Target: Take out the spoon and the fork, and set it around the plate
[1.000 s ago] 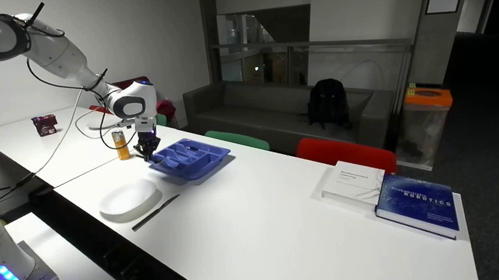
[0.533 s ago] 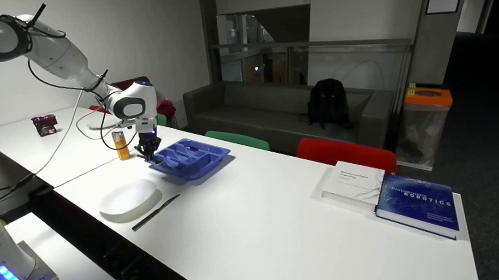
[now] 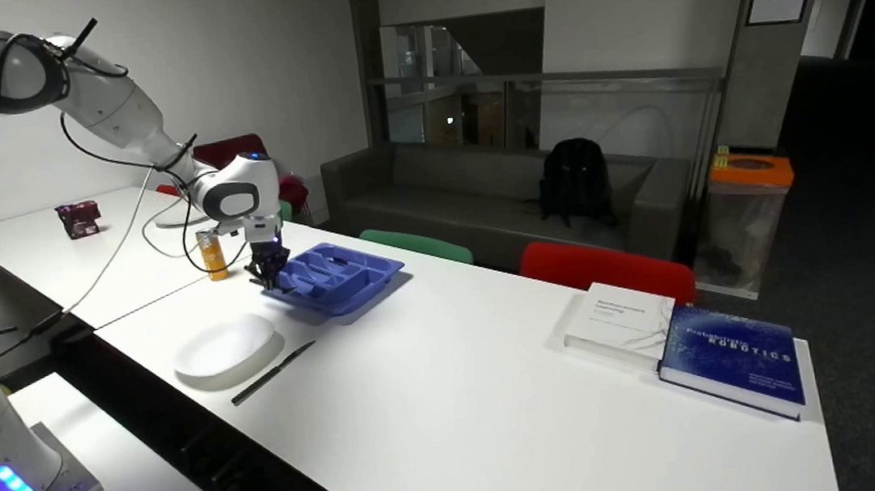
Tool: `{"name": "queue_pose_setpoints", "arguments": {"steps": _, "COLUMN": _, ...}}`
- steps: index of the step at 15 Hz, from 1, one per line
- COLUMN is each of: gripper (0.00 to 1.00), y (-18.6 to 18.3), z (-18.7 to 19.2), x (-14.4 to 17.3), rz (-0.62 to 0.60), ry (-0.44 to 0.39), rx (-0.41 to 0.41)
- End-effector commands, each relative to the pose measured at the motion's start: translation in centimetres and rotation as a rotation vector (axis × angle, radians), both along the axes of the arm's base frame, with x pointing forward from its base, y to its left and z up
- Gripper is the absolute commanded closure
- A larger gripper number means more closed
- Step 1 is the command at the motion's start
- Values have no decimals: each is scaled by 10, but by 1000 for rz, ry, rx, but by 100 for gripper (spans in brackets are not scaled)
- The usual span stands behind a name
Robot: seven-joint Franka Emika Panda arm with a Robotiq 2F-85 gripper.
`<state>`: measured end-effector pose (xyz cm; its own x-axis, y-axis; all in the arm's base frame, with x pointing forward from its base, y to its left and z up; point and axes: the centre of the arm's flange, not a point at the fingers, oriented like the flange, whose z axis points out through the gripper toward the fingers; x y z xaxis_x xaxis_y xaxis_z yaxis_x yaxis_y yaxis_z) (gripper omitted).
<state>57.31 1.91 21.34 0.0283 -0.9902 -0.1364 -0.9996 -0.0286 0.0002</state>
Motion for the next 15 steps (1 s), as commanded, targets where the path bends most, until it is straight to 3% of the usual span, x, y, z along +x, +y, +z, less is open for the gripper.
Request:
{"name": "queue_pose_setpoints", "arguments": {"steps": 1, "gripper": 97, "y": -21, "z": -11, "x": -10, "rz": 17, "ry": -17, "rx": -15}}
{"name": "queue_pose_setpoints", "arguments": {"steps": 7, "gripper": 97, "y": -44, "z": -28, "x": -16, "rz": 50, "ry": -24, "rx": 6}}
{"name": "queue_pose_setpoints", "arguments": {"steps": 15, "gripper": 97, "y": -40, "z": -39, "x": -18, "rz": 69, "ry": -27, "rx": 76}}
